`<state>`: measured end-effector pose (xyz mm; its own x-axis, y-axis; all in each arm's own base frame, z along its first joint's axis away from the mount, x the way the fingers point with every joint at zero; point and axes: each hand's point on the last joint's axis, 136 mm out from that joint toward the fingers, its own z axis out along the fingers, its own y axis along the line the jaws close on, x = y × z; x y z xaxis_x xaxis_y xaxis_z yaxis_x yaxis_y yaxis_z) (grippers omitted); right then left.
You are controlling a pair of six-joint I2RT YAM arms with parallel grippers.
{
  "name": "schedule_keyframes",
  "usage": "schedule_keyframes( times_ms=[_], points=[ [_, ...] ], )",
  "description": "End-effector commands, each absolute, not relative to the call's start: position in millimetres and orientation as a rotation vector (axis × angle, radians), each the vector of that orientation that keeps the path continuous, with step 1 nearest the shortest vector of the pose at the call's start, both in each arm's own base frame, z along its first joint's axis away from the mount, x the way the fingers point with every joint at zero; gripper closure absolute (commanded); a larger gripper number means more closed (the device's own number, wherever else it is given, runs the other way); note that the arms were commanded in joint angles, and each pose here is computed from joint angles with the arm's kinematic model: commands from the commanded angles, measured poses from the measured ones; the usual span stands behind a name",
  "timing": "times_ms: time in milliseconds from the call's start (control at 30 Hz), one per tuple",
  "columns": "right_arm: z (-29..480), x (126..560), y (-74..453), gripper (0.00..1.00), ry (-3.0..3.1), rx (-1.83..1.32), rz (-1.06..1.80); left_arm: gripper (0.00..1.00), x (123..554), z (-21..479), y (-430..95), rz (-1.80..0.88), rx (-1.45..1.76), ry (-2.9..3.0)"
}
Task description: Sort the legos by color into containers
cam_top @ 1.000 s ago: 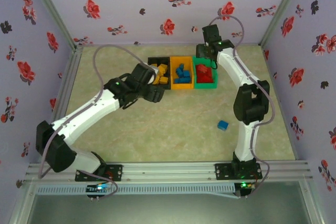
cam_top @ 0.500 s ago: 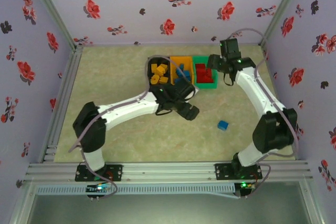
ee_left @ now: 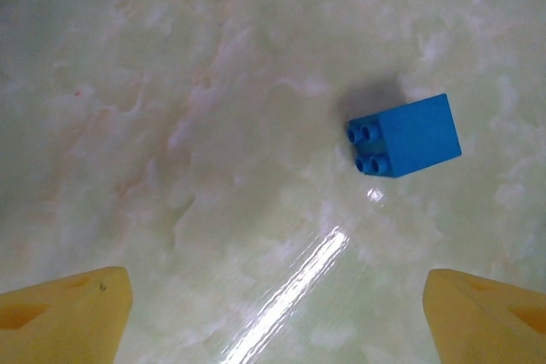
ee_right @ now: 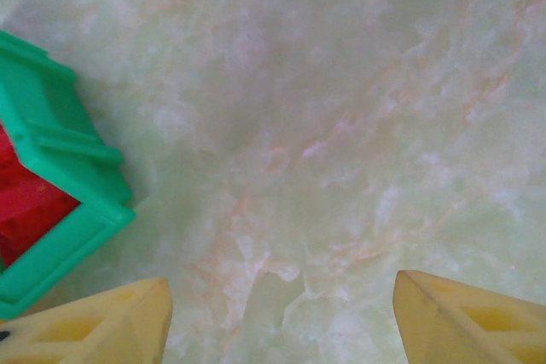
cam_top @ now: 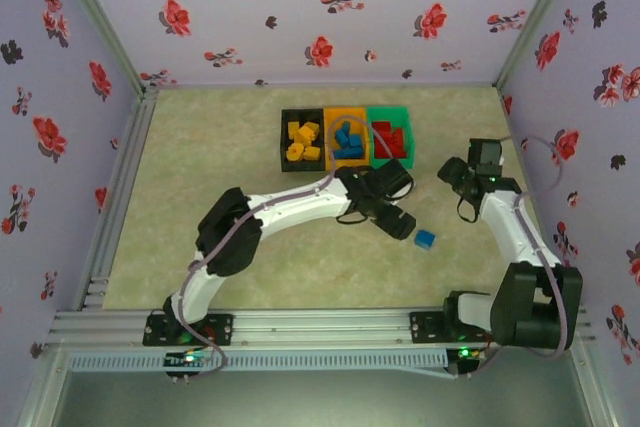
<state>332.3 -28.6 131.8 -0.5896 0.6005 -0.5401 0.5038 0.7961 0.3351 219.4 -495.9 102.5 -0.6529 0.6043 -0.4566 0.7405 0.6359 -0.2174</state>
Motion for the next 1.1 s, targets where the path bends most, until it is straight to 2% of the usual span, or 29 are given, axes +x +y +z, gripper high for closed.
schedule_keyframes(
  times_ms=[0,500,900,1067],
  points=[
    [141.9,326.8,-30.7,0.3,2.289,0.811,0.225,0.11,210.0,99.7,-515.1,-0.598,1.062,2.546],
    [140.3,314.1,-41.8,0.31,2.294,0.826,0.235,0.14,208.7,61.3,-561.4,-0.59,0.94,2.562],
    [141.4,314.3,-41.4,0.31,2.289,0.82,0.24,0.14,188.3,44.7,-586.6,-0.62,1.002,2.549],
    [141.8,314.7,-40.8,0.32,2.285,0.818,0.247,0.2,190.2,35.7,-589.1,-0.604,0.989,2.554]
  ],
)
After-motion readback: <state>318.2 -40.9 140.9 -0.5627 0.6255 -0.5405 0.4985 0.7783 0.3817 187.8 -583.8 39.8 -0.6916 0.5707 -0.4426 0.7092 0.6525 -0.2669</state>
